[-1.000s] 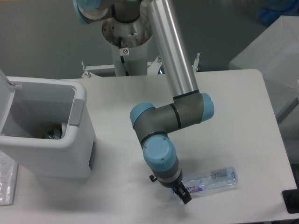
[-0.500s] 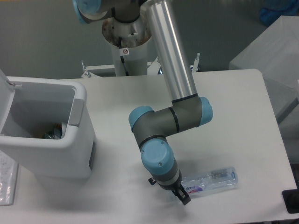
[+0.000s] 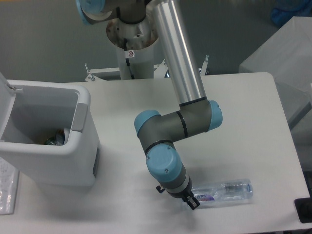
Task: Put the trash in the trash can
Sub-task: 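Close the gripper on the water bottle, then lift the bottle and carry it over the trash bin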
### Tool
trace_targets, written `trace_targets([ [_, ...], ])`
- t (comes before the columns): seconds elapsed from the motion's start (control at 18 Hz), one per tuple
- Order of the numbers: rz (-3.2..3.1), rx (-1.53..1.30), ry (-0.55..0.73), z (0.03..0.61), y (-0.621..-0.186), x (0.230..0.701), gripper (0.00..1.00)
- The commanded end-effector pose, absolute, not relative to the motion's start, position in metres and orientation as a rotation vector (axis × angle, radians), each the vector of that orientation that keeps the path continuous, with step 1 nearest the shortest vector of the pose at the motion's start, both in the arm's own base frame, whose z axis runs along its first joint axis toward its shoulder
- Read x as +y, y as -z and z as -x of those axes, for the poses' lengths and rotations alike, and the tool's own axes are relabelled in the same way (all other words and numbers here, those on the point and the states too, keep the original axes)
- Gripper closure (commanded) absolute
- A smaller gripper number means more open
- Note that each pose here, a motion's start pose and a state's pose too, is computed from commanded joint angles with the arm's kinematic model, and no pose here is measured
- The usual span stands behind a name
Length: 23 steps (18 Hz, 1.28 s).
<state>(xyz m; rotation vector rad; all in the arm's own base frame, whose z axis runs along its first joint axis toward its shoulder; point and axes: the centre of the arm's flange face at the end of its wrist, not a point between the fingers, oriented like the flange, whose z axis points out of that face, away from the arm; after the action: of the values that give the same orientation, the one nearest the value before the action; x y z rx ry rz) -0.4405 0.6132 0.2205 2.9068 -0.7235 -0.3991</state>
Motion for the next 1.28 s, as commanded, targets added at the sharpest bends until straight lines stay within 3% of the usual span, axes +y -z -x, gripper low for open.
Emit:
trace_targets([
  [0.33,-3.004,-0.590,0.514,0.447,-0.286,0.607,0.67],
  [0.5,-3.204,-0.471,0.467,0.453,-0.315,0.608,0.73],
  [0.89,-3.768,-0.189,0.100,0.466,-0.416,0.575,0.73],
  [1.28,-4.107,-0.120,-0.417,0.435,-0.514,0.556,0.73],
])
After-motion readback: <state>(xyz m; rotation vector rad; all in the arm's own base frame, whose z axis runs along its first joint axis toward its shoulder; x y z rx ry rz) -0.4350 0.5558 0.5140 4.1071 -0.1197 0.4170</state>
